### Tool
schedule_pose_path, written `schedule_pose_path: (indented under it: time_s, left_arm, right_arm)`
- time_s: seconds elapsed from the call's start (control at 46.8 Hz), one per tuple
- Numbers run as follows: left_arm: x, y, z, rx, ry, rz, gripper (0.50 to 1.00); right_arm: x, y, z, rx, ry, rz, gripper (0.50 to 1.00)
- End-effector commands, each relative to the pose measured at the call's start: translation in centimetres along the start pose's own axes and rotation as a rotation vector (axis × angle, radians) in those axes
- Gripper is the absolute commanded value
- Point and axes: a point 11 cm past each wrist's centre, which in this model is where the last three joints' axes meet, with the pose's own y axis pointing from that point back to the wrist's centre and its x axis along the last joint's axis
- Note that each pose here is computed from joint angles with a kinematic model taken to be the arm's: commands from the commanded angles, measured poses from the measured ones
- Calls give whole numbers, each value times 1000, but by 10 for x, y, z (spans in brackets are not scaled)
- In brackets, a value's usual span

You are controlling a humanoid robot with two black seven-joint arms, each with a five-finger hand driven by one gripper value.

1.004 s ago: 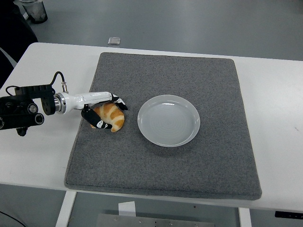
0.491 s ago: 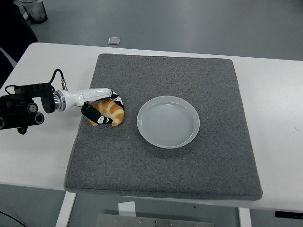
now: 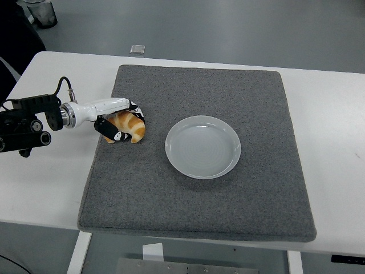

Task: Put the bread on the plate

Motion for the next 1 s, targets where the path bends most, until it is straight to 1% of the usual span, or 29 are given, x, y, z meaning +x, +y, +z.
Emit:
schedule_pose_path:
  time_s: [0.0, 0.363, 0.47, 0.577, 0.641, 0.726, 0.833, 0.919, 0.983]
  left_arm:
    - [0, 0, 0, -3, -1, 3, 500]
    - [-3, 0, 4, -15, -3, -9, 500]
    - [5, -2, 9, -27, -17, 4, 500]
    - [31, -4, 24, -59, -57, 34, 500]
    - [43, -4, 37, -85, -71, 48, 500]
    - [68, -3, 55, -120, -104, 83, 500]
    - [103, 1, 77, -162, -132, 131, 500]
    - [134, 9, 95, -192, -147, 171, 500]
    - [150, 14, 106, -213, -152, 186, 500]
  right_arm:
    - [0, 0, 0, 0, 1, -1, 954]
    - [0, 0, 0, 0, 1, 1, 952]
    - [0, 0, 0, 0, 1, 1, 952]
    - [0, 0, 0, 0, -1, 1, 952]
    - [0, 0, 0, 0, 1, 1, 952]
    - [0, 0, 0, 0, -1, 1, 952]
    - [0, 0, 0, -1, 1, -1, 952]
    - [0, 0, 0, 0, -1, 1, 952]
    - [0, 0, 0, 0, 1, 1, 954]
